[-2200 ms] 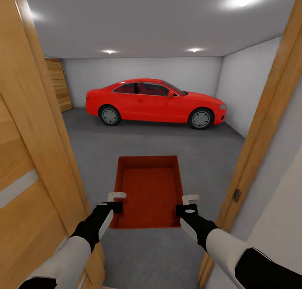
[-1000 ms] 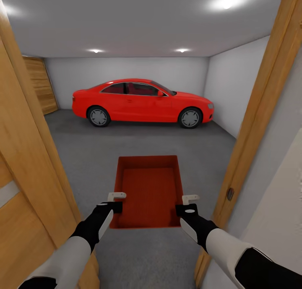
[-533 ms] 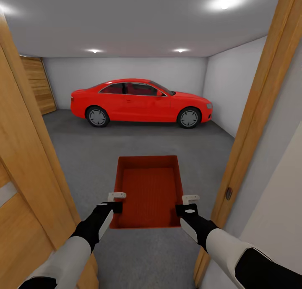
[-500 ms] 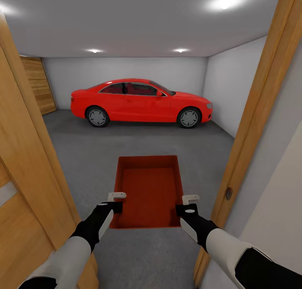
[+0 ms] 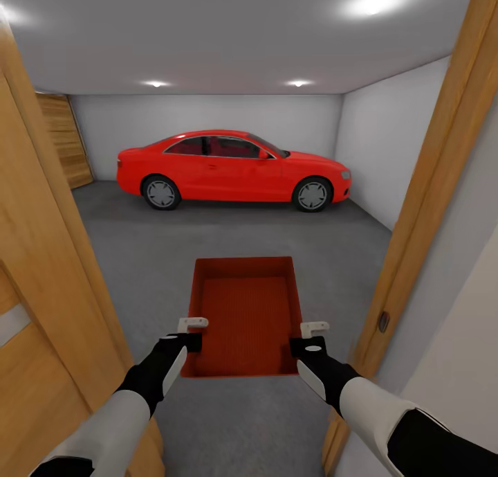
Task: Move the two storage containers from the living room to the garage. In the garage, place one container on the floor and stack the other container on top of it (either order is fine).
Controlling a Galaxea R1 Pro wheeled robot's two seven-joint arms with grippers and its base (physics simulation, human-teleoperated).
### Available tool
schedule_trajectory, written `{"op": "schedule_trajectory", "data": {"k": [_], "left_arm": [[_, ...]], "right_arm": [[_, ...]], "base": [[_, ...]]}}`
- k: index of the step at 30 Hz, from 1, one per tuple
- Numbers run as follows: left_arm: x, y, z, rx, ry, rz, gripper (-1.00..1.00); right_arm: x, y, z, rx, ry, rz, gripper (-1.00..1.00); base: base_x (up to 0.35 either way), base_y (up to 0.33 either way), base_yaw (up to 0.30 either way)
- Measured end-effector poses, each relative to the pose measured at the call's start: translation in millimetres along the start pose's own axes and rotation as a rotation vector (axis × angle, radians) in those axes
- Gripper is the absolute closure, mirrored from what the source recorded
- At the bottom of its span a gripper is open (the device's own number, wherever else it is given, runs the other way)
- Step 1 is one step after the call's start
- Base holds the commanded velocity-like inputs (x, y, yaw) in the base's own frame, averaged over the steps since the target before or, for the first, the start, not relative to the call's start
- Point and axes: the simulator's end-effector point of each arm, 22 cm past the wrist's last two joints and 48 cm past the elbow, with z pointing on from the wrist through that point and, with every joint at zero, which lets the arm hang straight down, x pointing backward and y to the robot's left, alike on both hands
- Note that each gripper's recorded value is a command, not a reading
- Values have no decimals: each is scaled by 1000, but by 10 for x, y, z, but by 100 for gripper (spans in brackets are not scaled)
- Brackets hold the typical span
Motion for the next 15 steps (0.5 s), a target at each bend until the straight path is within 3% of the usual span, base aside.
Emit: {"op": "schedule_trajectory", "data": {"k": [15], "left_arm": [[3, -3, 1, 0, 1, 1, 100]], "right_arm": [[4, -2, 3, 0, 1, -1, 100]], "base": [[35, 44, 0]]}}
